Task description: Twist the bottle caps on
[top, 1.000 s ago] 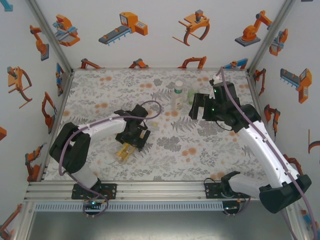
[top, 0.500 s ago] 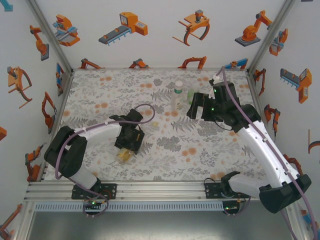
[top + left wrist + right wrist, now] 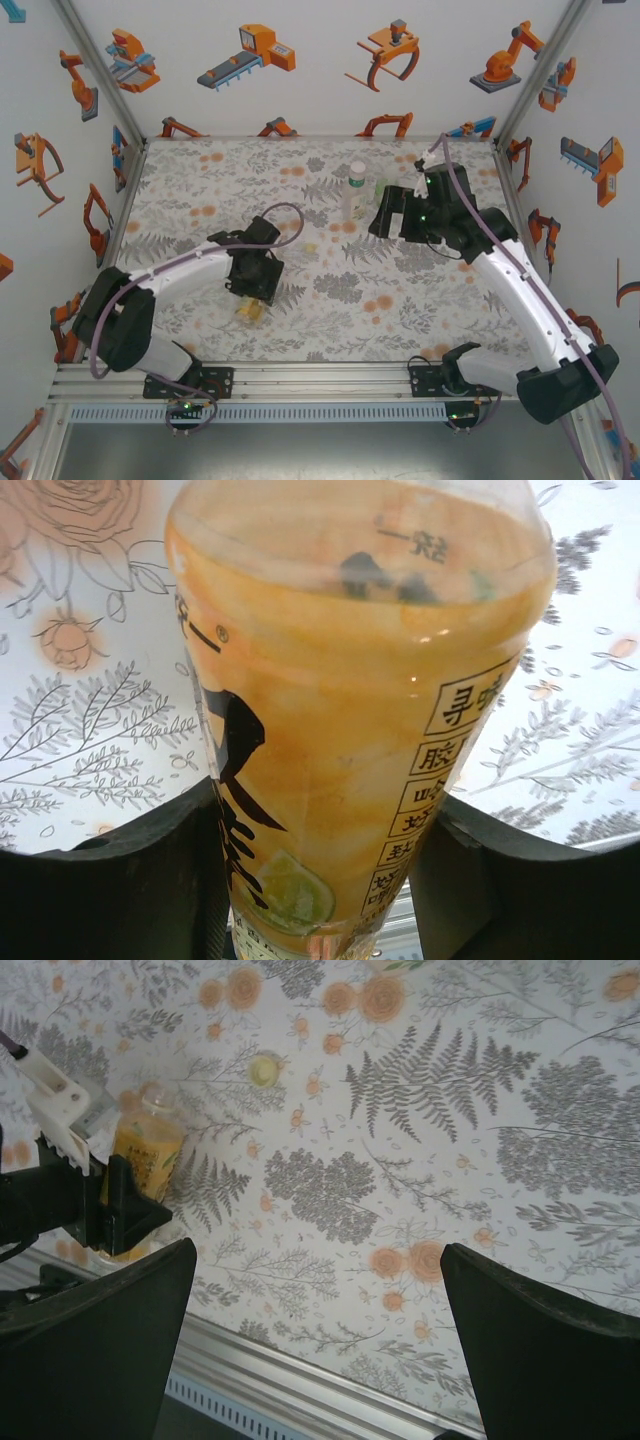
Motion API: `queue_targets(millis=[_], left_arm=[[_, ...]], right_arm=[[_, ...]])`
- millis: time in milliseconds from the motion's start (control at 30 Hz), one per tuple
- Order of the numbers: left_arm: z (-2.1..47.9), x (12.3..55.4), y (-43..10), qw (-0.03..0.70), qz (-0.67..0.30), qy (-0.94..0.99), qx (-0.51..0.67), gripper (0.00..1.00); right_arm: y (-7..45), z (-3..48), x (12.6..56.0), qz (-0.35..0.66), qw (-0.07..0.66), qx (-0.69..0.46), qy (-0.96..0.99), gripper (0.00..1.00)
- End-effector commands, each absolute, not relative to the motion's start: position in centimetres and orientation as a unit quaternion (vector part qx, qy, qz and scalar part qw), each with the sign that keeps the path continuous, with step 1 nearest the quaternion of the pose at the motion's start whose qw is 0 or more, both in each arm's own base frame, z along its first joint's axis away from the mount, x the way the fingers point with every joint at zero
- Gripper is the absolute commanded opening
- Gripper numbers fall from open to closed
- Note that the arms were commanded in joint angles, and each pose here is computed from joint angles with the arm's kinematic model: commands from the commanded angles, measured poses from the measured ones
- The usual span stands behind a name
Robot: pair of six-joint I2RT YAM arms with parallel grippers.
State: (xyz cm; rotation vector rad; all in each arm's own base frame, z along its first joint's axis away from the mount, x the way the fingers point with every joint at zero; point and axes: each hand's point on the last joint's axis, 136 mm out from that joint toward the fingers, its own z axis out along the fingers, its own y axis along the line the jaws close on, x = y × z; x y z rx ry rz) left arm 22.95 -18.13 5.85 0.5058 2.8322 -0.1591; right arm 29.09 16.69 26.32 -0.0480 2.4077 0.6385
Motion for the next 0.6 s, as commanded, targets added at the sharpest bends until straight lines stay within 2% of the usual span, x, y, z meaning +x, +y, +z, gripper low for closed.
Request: queue_targets(millis=[0,267,433,567], left_arm=[[9.5,23.4,-18.2,0.173,-0.076,0.97,0.155,0.44],[16.2,23.2,-18.2,0.268,-0.143,0.943,0.138,0.4],[20.3,22.0,-17.1,0.32,-0.181,0.922,0.125,0.36],[22.2,20.7,-15.9,0.346,-0.201,0.91,0.107,0.28]], right_arm=[[19.0,24.8,29.1,0.299,0.275,-0.025,0.914,0.99],[23.3,18.7,30.4,0.331,0.21,0.0,0.92,0.88],[26.3,15.2,31.0,0.26,0.19,-0.023,0.946,0.79],[28.7,13.6,31.8,0.194,0.199,-0.064,0.958,0.75]])
